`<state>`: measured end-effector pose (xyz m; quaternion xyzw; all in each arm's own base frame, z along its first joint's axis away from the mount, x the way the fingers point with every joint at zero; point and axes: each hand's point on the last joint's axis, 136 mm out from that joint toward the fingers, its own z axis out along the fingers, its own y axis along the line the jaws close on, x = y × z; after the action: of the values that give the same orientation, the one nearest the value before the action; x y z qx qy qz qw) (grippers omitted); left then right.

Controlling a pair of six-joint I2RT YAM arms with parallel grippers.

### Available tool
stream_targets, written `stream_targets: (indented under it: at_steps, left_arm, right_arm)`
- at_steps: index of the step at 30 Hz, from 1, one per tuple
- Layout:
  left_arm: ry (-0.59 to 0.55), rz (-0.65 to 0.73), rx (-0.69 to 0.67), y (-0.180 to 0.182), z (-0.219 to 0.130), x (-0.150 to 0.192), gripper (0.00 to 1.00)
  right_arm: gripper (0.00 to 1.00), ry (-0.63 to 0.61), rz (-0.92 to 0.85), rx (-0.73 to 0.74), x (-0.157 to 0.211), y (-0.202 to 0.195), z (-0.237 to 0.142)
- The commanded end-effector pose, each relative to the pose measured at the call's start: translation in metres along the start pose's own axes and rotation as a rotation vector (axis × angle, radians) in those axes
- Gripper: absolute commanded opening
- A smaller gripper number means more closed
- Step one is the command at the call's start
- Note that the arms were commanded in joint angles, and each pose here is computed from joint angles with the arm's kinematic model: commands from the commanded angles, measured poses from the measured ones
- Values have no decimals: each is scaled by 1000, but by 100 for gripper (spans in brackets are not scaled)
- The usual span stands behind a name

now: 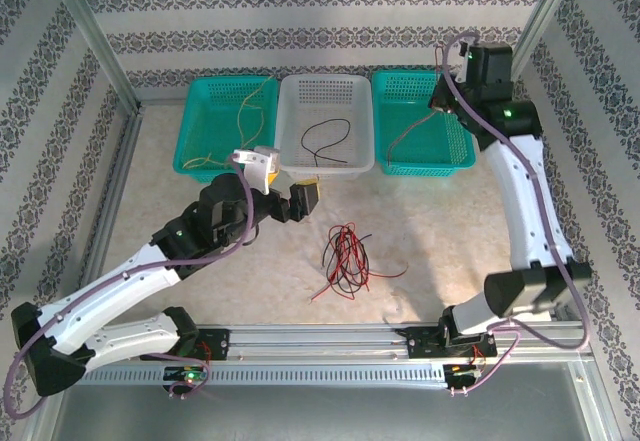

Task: Untangle the cables

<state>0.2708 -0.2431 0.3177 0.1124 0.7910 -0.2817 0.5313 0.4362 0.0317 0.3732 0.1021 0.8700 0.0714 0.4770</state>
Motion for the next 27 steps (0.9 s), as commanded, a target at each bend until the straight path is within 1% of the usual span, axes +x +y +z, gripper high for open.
stream_targets:
  at_steps: [1, 5, 6, 7, 9, 10, 11, 14, 15, 18, 20, 22, 24, 25, 27]
  left_arm:
    - [65, 28, -54, 11, -3, 8, 100]
    - [82, 17, -36, 9, 0, 14, 100]
    - [89, 16, -44, 11, 1, 16, 100]
    - [101, 14, -54, 13, 3, 19, 100]
    - [132, 8, -76, 17, 8, 26, 100]
    - [153, 4, -84, 19, 11, 30, 100]
    - [174, 0, -89, 20, 15, 34, 100]
    - [251, -6, -89, 19, 25, 51, 100]
    - [270, -11, -94, 20, 28, 55, 100]
    - [342, -29, -106, 22, 38, 72, 100]
    - [393, -45, -103, 22, 45, 83, 100]
    - [420, -63, -104, 22, 49, 89, 100]
    - [428, -90, -108, 23, 53, 93, 100]
    - [435, -105, -103, 22, 55, 96, 100]
    - [462, -124, -67, 16, 59, 104, 100]
  right_arm:
    - [0, -2, -96, 115, -14, -20, 11]
    - [1, 45, -134, 180, -15, -31, 46]
    - [4, 57, -138, 195, -15, -34, 54]
    - [8, 73, -143, 213, -14, -37, 64]
    - [22, 103, -144, 242, -11, -44, 79]
    - [31, 123, -142, 259, -8, -48, 87]
    - [36, 142, -137, 268, -5, -51, 93]
    - [46, 166, -108, 270, 2, -51, 99]
    - [51, 164, -89, 269, 2, -51, 97]
    - [75, 151, -8, 302, 5, -55, 86]
    - [87, 149, 38, 304, 10, -51, 74]
    - [91, 131, 31, 334, 15, -46, 58]
    - [98, 105, -25, 338, 24, -38, 44]
    - [98, 79, -32, 352, 30, -37, 35]
    - [98, 66, 12, 279, 50, -30, 21]
